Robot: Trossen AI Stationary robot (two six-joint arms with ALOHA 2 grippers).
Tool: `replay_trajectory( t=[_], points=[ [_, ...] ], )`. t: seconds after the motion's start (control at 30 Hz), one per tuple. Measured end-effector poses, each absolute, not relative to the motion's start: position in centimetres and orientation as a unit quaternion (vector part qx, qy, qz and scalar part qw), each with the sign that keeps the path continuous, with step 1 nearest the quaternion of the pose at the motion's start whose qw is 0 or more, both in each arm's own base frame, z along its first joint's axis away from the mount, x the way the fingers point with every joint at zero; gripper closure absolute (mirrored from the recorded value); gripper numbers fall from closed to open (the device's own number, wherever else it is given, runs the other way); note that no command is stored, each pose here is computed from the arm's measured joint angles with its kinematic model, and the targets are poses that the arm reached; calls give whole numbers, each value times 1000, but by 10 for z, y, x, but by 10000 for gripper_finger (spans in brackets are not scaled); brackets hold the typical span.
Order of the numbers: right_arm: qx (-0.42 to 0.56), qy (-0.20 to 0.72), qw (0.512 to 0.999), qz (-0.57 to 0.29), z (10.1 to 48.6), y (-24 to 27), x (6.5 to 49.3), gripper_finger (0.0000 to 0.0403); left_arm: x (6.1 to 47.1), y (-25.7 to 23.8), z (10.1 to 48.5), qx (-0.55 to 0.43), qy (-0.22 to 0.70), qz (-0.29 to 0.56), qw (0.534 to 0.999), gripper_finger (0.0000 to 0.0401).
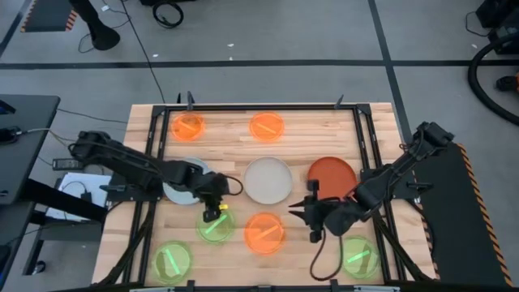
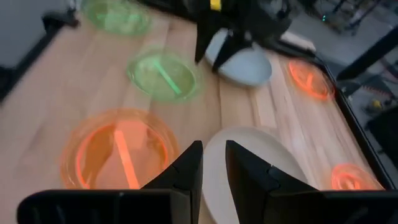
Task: Stack plastic plates
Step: Stack the top right green plate on top of the bottom left green plate
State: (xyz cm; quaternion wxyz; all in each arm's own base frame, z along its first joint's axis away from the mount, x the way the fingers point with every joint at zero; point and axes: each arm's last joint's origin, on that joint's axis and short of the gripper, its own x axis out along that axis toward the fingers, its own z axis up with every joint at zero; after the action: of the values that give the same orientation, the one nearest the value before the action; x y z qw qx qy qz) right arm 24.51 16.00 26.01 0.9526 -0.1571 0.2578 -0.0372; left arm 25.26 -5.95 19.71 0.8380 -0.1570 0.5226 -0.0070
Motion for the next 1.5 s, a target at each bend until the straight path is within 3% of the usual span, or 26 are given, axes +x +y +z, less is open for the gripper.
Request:
replay_trajectory(
  t=[0.43, 1.07, 1.5],
  points=[
    [-171, 147, 974, -28, 297, 141, 231, 324, 278, -46, 169, -170, 534, -37, 827, 218],
    [-172, 186, 966, -49, 283, 123, 249, 324, 266, -60, 157, -85, 588, -32, 804, 218],
    [-174, 191, 966, -32, 281, 125, 250, 324, 265, -39, 144, -120, 614, -34, 779, 225]
  ],
)
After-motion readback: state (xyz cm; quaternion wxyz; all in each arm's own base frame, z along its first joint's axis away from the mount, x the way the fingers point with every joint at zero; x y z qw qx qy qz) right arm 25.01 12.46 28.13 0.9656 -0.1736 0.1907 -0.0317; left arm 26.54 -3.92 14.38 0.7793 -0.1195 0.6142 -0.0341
